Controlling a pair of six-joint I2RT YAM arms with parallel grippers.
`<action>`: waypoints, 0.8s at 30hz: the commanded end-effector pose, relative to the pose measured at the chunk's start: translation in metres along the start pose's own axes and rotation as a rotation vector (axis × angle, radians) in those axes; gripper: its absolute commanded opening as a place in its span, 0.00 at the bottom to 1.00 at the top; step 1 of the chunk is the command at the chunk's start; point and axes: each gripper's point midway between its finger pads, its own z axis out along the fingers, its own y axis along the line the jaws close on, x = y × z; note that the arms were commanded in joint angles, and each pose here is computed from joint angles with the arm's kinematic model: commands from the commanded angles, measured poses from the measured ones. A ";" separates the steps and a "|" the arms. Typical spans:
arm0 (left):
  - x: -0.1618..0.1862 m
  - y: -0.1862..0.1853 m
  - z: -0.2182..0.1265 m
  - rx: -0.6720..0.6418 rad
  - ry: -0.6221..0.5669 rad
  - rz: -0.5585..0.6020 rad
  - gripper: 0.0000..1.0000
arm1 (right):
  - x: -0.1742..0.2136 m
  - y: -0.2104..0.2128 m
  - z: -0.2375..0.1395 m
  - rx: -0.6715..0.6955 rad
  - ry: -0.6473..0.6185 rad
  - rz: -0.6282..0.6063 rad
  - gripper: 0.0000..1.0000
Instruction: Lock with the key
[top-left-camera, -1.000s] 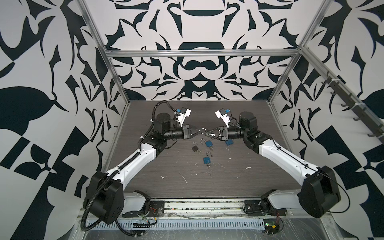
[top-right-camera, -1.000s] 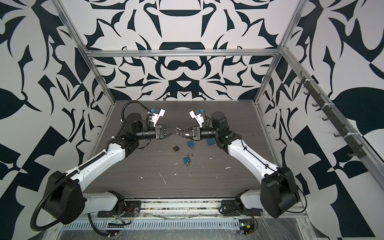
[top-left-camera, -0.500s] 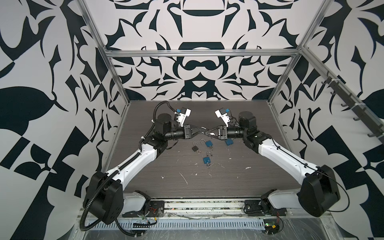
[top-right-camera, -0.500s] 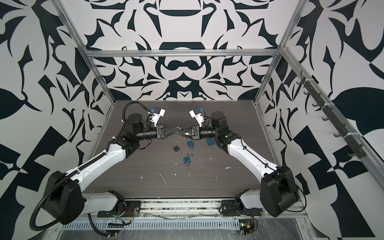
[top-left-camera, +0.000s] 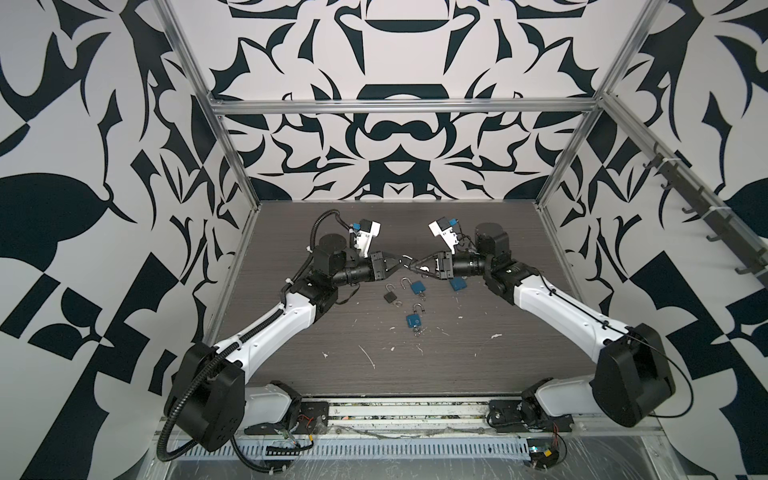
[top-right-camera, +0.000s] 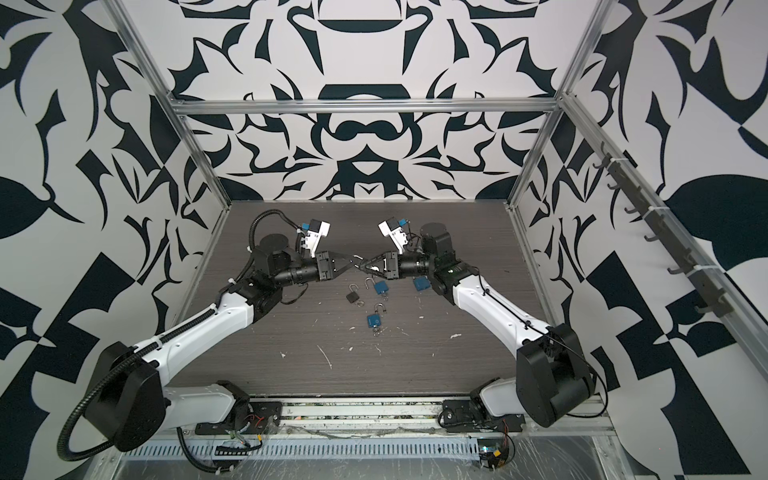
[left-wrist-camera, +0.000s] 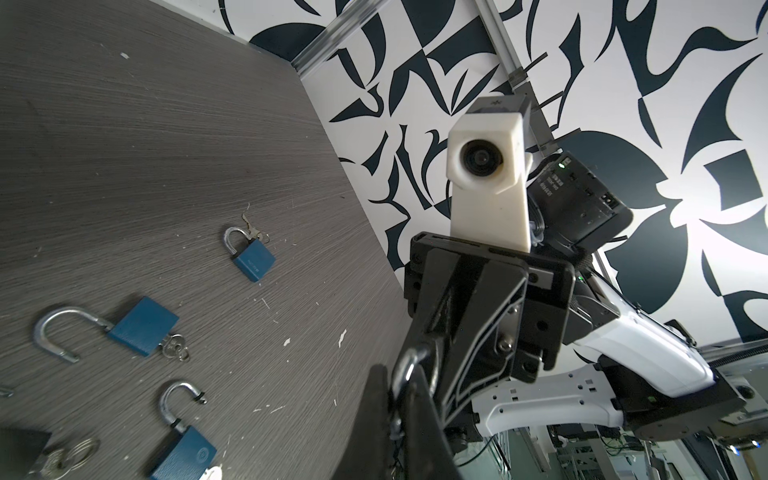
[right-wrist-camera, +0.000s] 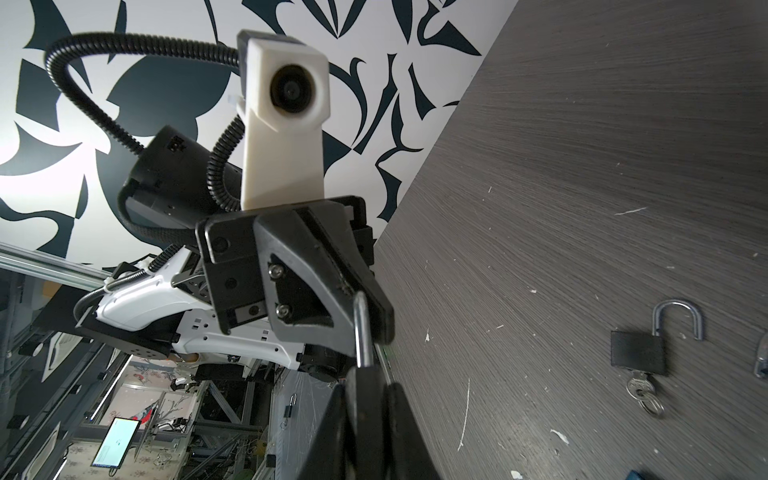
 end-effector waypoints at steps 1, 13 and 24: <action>0.085 -0.042 0.019 0.203 0.302 0.035 0.00 | -0.037 0.051 0.012 -0.095 -0.086 -0.189 0.00; 0.106 -0.049 0.023 0.245 0.350 0.022 0.00 | -0.041 0.049 0.014 -0.083 -0.090 -0.205 0.00; 0.071 -0.038 0.012 0.162 0.193 0.037 0.00 | -0.031 0.046 0.013 -0.086 -0.061 -0.183 0.00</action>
